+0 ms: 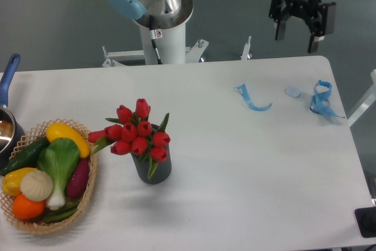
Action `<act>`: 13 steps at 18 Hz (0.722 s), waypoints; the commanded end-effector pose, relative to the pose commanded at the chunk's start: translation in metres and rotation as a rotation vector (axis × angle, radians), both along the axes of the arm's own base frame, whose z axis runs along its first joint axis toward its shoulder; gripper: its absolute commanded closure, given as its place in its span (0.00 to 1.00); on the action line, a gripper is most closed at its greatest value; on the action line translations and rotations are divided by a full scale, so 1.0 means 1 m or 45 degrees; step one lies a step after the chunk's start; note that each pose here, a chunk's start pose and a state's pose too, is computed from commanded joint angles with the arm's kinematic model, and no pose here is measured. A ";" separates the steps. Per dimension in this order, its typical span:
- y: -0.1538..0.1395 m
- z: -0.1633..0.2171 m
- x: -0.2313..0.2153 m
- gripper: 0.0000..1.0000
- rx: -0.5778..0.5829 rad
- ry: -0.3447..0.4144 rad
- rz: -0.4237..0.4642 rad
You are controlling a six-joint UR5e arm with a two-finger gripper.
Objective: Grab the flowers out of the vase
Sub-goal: 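Move the open gripper down toward the red tulip bouquet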
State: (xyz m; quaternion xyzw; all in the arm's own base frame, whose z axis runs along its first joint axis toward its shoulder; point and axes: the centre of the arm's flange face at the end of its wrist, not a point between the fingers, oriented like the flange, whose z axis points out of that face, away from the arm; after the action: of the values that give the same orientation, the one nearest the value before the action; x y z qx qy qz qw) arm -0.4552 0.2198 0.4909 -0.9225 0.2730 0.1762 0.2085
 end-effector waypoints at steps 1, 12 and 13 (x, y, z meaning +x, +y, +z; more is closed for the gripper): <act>0.000 -0.002 0.001 0.00 -0.002 -0.005 0.002; 0.009 -0.031 0.021 0.00 0.181 -0.220 0.139; 0.013 -0.035 0.023 0.00 0.198 -0.245 0.143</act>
State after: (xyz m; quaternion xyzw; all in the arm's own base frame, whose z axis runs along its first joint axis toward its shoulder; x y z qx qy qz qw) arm -0.4320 0.2329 0.4564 -0.9300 0.1851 0.1189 0.2943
